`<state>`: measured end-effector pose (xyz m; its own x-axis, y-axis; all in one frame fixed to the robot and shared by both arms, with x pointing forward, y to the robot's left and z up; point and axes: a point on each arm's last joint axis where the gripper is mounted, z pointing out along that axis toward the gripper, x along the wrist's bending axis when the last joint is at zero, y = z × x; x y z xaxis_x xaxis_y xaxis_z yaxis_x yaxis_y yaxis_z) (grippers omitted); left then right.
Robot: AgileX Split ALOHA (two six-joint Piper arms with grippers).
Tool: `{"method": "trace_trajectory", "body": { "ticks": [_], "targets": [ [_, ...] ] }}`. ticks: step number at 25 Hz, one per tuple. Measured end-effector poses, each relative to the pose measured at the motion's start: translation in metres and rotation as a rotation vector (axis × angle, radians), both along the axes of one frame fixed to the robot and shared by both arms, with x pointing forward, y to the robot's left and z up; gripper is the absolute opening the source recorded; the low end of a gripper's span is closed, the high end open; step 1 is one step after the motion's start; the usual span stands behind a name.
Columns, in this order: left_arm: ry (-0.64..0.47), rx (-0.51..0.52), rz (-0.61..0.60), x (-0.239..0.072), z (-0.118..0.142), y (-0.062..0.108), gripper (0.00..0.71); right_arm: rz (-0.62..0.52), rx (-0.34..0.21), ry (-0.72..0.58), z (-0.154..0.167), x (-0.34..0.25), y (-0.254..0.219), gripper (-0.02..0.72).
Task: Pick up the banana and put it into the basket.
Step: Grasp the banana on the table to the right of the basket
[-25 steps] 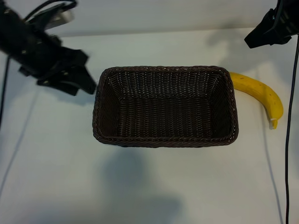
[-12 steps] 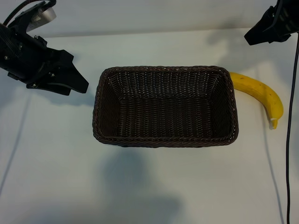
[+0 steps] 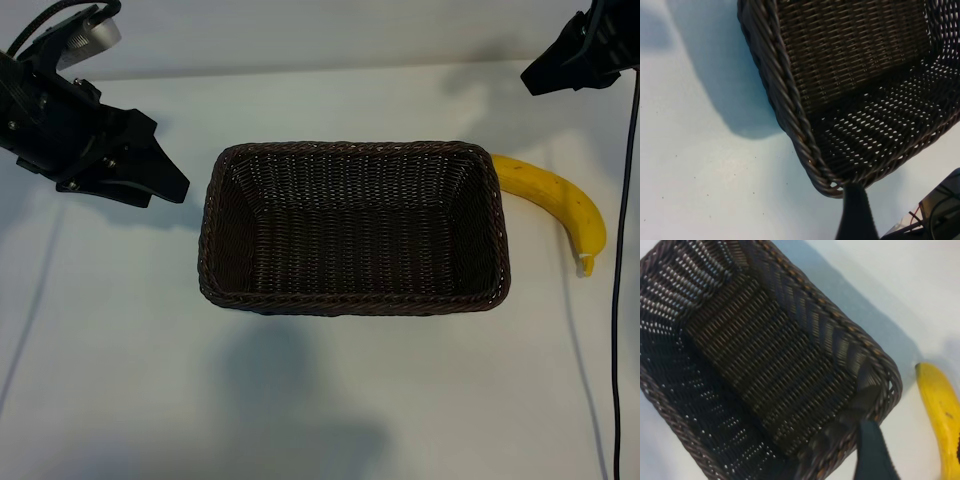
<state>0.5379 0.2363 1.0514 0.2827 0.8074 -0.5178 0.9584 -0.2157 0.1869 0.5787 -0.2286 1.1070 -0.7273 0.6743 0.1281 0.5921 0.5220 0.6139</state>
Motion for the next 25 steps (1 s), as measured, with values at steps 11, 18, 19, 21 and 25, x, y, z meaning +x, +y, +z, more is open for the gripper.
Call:
{"method": "trace_trajectory", "body": {
  "ticks": [11,18,19,21,25],
  "targets": [
    [-0.001,0.0,0.001,0.0,0.0,0.0,0.526,-0.182,-0.151,0.086,-0.009,0.001,-0.017,0.504],
    [-0.002,0.0,-0.001,0.0,0.0,0.0,0.526,-0.319,-0.298,0.116,-0.014,0.001,-0.034,0.594],
    [-0.002,0.0,-0.001,0.0,0.0,0.0,0.526,-0.321,-0.3,0.118,-0.014,0.001,-0.034,0.592],
    [-0.003,0.0,0.0,0.0,0.0,0.0,0.526,-0.323,-0.298,0.121,-0.014,0.0,-0.034,0.587],
    [-0.003,0.0,0.0,0.0,0.0,0.0,0.526,-0.325,-0.289,0.125,-0.014,0.001,-0.033,0.582]
  ]
}}
